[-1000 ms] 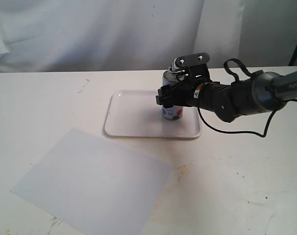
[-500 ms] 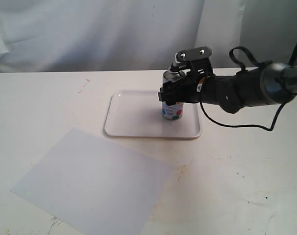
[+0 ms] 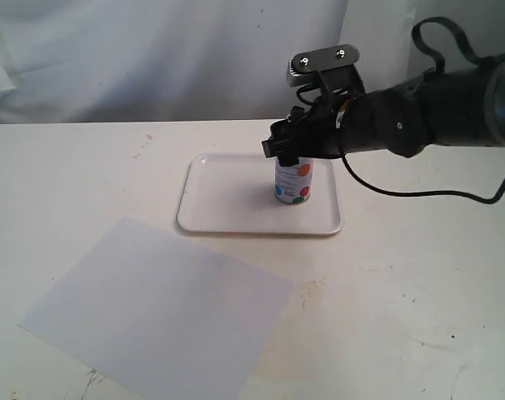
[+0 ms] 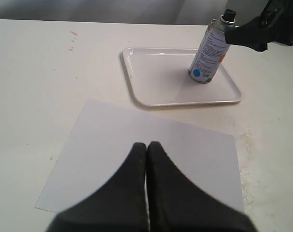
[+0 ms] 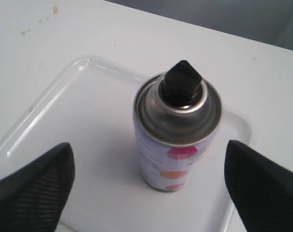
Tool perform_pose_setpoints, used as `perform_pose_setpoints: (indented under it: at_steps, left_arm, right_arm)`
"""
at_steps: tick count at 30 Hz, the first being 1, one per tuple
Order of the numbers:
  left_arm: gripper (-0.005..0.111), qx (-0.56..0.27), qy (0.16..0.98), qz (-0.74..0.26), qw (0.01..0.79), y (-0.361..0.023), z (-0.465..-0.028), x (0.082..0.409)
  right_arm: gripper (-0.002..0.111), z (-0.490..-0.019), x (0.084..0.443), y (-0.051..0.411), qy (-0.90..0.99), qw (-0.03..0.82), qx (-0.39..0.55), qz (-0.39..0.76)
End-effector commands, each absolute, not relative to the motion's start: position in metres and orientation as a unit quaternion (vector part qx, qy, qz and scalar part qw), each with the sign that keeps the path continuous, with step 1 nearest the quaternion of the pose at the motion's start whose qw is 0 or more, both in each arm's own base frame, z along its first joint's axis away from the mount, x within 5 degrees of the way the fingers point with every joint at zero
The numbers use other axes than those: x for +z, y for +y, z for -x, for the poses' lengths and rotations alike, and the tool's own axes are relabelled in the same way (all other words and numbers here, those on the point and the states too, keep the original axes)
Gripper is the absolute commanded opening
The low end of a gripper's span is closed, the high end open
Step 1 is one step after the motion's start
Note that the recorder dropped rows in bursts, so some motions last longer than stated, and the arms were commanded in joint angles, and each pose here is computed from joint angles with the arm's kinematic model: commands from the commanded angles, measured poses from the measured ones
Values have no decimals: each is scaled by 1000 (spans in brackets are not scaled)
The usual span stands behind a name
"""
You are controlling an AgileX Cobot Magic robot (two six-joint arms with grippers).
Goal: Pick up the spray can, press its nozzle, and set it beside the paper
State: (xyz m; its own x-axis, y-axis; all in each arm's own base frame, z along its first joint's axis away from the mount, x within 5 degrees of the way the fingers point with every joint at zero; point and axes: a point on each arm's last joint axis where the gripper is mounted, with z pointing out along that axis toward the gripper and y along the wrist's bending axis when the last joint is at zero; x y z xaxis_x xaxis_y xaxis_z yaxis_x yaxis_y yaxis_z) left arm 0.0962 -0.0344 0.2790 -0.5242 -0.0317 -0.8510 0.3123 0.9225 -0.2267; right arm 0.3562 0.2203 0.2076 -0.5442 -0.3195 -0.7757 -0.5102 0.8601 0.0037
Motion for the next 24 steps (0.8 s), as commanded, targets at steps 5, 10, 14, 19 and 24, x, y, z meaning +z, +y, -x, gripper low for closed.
perform_pose_setpoints:
  at_steps: [5,10,14,19,24]
  left_arm:
    - [0,-185,850,-78,488,-35,-94,281]
    - [0,-181,830,-85,521,-35,-82,288]
    - [0,-188,811,-61,551,-34,-73,294]
    - [0,-167,810,-47,560,-30,-72,294]
    - [0,-136,783,-6,607,-20,-77,303]
  right_arm:
    - [60,-331,250,204,900,365,111,213]
    - [16,-313,271,193,913,337,111,200]
    - [0,-296,285,184,906,355,125,192]
    - [0,-269,281,168,884,408,160,162]
    - [0,-232,293,145,841,482,199,143]
